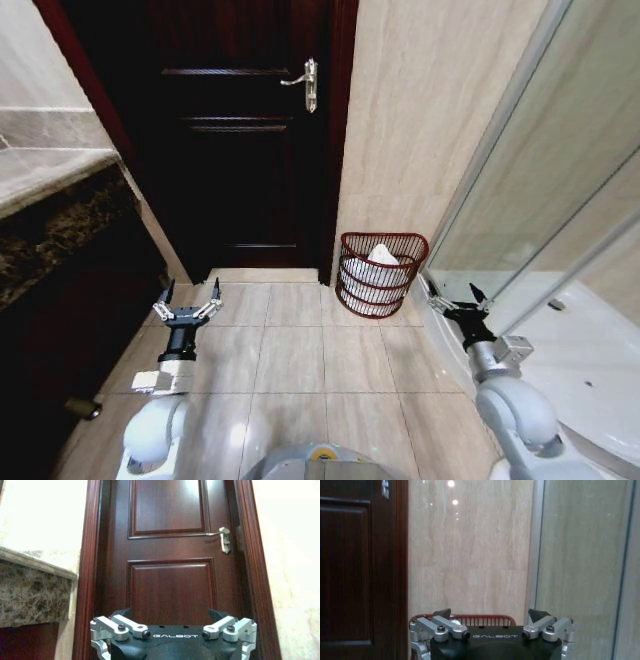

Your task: Discard the used towel into the hamper.

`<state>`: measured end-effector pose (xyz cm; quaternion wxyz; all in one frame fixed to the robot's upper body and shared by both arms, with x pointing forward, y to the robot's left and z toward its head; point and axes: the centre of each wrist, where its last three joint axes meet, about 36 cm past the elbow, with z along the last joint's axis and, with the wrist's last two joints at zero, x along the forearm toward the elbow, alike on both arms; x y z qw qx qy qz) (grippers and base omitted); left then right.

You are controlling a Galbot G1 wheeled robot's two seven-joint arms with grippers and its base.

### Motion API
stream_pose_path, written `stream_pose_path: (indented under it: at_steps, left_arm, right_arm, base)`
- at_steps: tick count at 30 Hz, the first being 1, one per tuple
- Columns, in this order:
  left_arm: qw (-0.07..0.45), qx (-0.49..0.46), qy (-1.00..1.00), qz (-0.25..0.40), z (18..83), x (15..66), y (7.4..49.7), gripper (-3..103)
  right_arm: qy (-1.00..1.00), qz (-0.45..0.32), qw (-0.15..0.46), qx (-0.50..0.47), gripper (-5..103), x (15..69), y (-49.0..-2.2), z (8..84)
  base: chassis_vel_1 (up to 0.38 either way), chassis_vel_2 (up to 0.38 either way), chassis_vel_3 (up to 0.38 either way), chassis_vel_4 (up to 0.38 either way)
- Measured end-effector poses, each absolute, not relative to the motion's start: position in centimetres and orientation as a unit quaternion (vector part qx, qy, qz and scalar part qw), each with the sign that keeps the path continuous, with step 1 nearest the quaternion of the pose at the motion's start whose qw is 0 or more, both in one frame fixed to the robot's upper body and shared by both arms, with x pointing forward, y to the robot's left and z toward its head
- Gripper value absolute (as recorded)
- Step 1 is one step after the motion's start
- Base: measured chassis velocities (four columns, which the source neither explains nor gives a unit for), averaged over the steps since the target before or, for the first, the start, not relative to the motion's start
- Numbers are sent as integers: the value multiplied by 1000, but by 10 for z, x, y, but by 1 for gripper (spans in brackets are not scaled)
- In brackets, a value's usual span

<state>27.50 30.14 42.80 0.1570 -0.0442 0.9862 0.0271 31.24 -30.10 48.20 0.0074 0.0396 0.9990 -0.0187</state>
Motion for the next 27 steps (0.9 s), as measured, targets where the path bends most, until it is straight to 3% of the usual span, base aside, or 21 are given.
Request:
stream_pose_path:
  at_steps: [10, 27]
  left_arm:
    - [144, -19, 989, 32, 423, 283, 305, 100]
    - [139, -20, 989, 35, 419, 288, 309, 100]
  right_arm:
    - [997, 3, 23, 71, 100, 285, -277, 487]
    - [996, 7, 29, 81, 100, 286, -284, 486]
  base:
    - [0, -19, -14, 5]
    - [-79, -69, -79, -83]
